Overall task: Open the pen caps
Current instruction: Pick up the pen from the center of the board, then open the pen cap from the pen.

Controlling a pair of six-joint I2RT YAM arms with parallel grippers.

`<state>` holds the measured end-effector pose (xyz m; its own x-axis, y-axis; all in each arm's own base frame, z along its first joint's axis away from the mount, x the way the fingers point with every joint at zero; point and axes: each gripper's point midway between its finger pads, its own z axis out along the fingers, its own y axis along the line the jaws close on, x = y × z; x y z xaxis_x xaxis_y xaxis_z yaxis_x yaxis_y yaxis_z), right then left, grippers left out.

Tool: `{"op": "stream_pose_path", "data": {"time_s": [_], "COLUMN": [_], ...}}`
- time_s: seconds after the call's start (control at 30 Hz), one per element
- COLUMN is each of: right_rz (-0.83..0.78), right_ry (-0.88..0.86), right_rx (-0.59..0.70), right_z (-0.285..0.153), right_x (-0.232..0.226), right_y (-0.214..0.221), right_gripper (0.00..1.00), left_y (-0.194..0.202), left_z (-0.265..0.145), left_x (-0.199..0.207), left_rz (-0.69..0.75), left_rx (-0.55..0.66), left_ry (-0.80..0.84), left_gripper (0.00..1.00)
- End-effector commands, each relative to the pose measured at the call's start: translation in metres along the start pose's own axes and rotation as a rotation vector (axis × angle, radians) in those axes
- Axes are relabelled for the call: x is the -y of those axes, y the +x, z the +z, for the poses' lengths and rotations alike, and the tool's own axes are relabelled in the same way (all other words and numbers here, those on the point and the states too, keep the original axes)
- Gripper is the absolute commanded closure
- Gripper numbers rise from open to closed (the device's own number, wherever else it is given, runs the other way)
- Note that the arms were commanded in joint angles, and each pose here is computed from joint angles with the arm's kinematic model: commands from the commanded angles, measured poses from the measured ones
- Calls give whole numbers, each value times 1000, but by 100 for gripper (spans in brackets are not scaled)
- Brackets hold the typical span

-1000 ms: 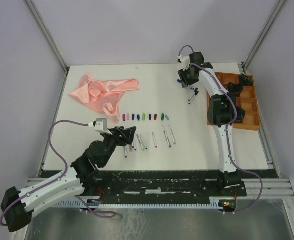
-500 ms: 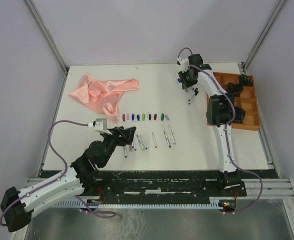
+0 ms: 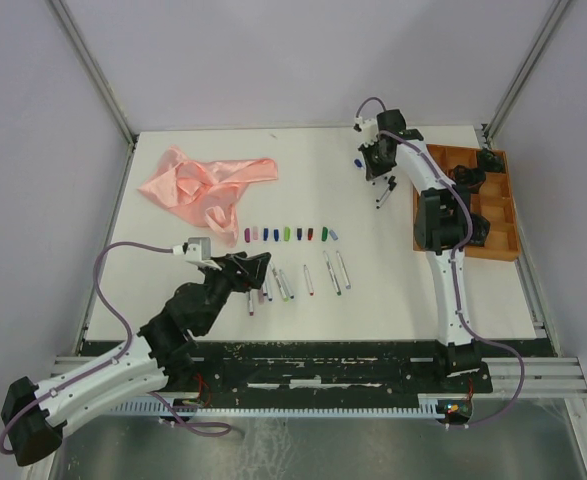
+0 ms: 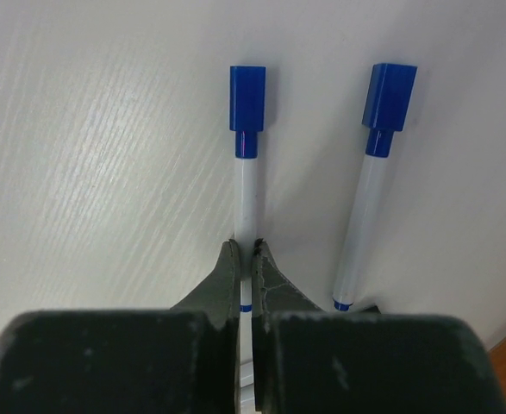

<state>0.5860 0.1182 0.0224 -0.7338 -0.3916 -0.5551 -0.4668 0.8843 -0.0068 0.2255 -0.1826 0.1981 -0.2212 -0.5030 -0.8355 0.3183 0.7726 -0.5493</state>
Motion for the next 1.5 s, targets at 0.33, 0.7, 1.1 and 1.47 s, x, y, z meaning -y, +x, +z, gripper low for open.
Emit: {"op": "stream_pose_path", "data": {"time_s": [0.33,0.7,1.1,1.47], "right_rz": [161,220,172,132], "right_ry": [-171,-596,-955,-1091], "right_rx": [165,323,511,528], "right_z": [-108,-243,-362,-389], "right_x": [-48,-145,-217,-246], "right_y": [-36,-9,18,28], "right_gripper": [100,100,100,100], "left_y": [-26,-57,-81,-85], "left_z": [-13,-7,50,92], "left_x": [55,119,174,195], "left_rz": [-158,-254,-400,-479], "left_rx": [44,57,-55,-47], "left_ry": [262,486,760,827], "left_gripper": [17,11,11,17]}}
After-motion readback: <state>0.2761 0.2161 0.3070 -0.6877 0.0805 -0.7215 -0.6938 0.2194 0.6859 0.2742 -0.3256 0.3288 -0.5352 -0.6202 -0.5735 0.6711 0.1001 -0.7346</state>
